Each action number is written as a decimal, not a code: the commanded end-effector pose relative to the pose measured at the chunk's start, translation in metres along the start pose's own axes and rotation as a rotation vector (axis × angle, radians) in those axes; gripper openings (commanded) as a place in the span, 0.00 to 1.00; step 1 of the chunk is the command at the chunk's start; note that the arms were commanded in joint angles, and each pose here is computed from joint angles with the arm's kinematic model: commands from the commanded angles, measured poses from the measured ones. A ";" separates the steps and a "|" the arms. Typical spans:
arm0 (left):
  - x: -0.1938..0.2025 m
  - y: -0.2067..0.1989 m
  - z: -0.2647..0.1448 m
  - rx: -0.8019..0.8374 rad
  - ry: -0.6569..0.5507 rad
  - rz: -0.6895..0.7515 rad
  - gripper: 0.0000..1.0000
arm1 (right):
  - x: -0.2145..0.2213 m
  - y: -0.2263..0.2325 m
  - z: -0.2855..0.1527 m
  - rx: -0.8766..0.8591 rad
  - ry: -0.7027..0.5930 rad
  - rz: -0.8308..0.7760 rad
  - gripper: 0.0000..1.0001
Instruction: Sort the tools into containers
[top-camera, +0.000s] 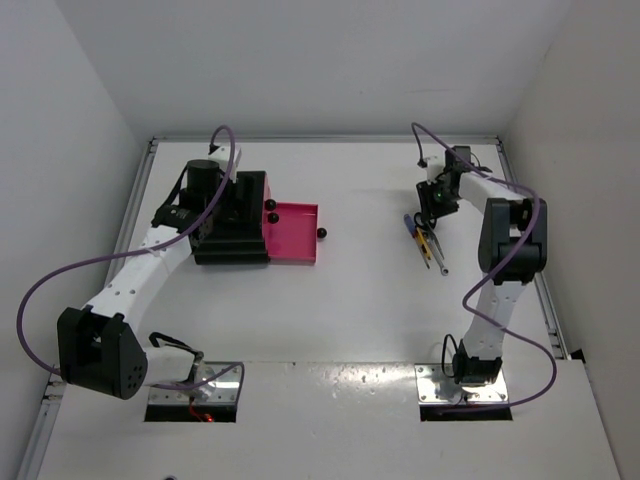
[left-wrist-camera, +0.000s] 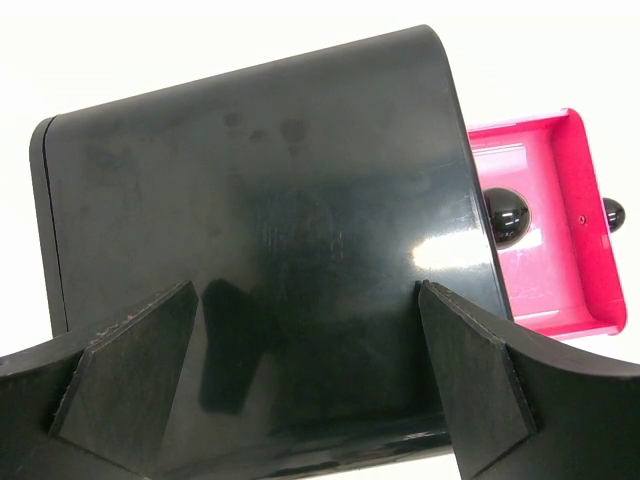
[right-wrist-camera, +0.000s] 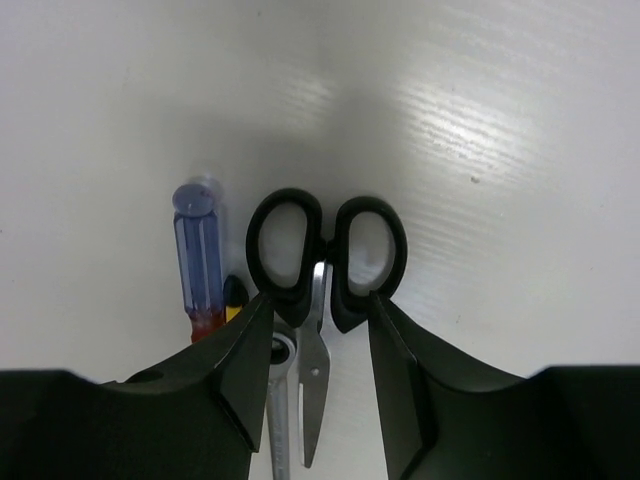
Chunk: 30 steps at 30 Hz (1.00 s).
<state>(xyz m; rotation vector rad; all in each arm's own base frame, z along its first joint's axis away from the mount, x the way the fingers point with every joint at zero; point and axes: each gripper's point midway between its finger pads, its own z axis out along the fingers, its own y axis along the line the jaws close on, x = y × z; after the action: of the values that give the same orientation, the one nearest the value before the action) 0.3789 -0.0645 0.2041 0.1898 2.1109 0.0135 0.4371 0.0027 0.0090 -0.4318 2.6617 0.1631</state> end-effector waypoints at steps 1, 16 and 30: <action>-0.004 0.003 -0.002 -0.019 0.000 0.012 1.00 | -0.023 -0.006 0.004 0.008 -0.057 -0.013 0.44; -0.002 0.006 0.001 -0.037 0.010 0.014 1.00 | -0.028 -0.007 0.024 0.004 -0.057 -0.021 0.22; 0.001 0.008 0.003 -0.055 0.019 0.005 1.00 | -0.128 0.051 -0.101 -0.197 -0.523 0.052 0.00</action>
<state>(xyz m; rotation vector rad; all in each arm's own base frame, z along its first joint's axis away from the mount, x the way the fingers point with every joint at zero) 0.3822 -0.0601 0.2043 0.1695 2.1057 0.0432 0.4722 0.0378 0.0678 -0.3593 2.4335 0.3354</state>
